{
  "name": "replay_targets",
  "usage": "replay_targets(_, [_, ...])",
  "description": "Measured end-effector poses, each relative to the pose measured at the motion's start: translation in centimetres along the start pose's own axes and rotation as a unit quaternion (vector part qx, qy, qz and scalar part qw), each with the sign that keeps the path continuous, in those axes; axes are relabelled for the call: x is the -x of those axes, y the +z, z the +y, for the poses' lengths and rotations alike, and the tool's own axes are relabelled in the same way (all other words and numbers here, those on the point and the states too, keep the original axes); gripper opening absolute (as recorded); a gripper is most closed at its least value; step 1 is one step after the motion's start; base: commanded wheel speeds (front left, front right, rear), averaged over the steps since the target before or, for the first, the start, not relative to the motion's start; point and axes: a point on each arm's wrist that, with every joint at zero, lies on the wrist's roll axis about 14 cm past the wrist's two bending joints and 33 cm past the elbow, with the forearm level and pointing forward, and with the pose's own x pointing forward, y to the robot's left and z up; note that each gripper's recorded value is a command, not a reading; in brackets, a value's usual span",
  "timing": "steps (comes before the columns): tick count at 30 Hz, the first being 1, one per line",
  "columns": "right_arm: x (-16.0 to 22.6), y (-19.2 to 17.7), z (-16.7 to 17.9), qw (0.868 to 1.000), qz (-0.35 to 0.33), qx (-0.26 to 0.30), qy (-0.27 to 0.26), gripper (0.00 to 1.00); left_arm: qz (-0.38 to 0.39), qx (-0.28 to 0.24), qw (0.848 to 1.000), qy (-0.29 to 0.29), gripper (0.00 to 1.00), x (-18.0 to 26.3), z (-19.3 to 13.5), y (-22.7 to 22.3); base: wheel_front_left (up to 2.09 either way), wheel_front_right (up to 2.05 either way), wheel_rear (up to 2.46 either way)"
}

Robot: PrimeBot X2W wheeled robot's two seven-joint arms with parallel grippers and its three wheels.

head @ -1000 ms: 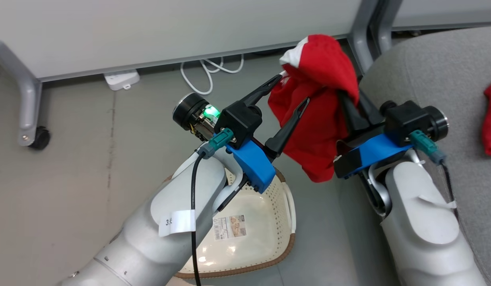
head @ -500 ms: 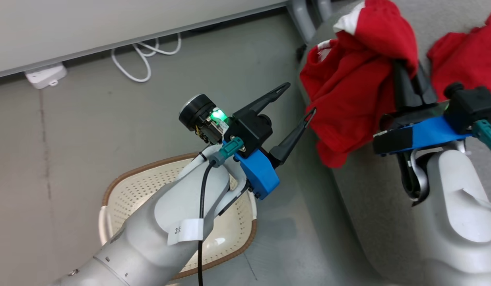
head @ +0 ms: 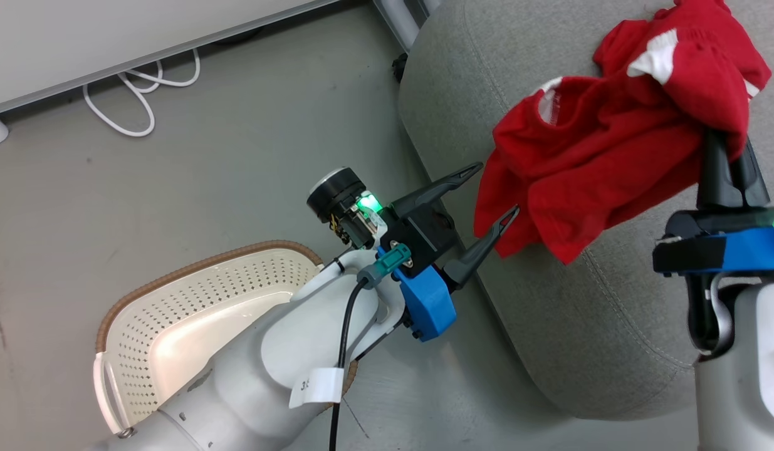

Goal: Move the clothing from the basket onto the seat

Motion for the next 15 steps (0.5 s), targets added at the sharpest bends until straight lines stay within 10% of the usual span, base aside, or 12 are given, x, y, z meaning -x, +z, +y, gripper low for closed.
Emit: replay_targets(15, [1.2,-0.6,-1.5,1.000,0.011,0.010,-0.019,0.00,0.002,0.011,1.000,-0.016,1.00,-0.2,-1.0,-0.5,0.00,0.00,0.00])
